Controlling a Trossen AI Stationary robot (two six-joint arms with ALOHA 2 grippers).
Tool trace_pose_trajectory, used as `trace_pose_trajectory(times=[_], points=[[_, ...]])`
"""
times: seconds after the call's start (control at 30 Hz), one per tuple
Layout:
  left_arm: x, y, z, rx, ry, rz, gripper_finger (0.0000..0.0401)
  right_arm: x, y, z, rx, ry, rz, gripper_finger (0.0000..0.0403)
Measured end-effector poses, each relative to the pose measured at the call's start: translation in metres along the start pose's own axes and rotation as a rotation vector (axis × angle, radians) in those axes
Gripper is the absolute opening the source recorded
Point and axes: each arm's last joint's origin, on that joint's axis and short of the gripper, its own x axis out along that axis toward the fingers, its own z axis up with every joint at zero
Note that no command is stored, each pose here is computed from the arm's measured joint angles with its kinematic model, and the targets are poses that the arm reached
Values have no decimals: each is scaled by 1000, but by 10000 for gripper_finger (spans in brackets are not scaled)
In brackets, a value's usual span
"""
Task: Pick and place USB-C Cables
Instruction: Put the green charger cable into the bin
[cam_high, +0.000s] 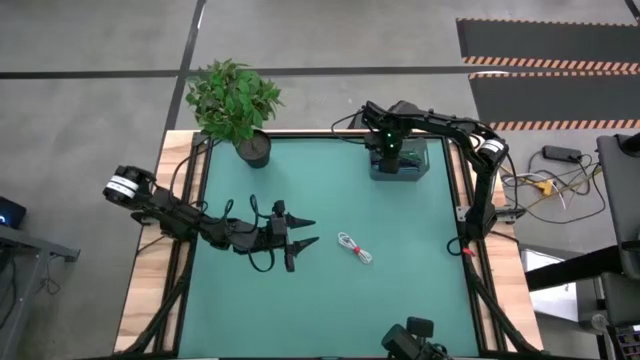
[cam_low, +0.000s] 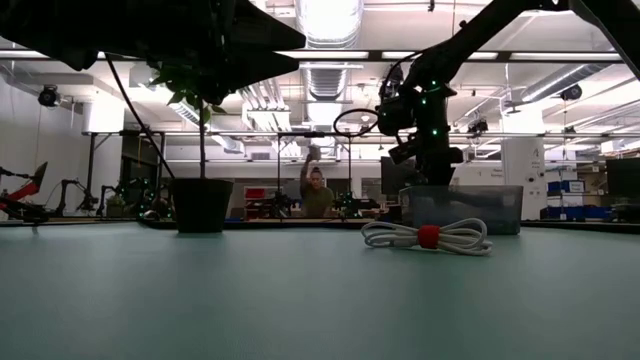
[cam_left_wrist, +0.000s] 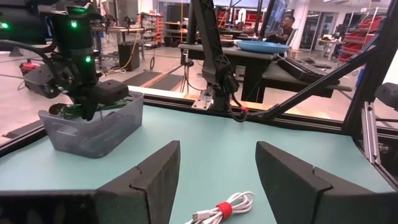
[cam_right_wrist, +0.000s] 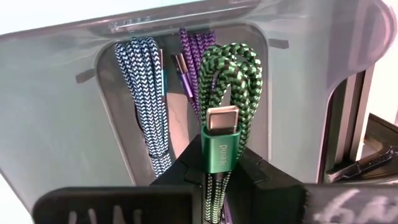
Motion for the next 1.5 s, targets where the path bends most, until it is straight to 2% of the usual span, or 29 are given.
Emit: trace_pose_trajectory(times=[0.4, 1.1, 1.5], points=[[0, -1, 1, -39, -3, -2, 195, 0, -1, 1, 2, -10, -7, 23], [-2, -12, 9, -230, -44, -64, 195, 0, -1, 2, -22, -17, -13, 24], [-7, -23, 11, -270, -36, -120, 195, 0, -2, 4, -8, -37, -26, 82]])
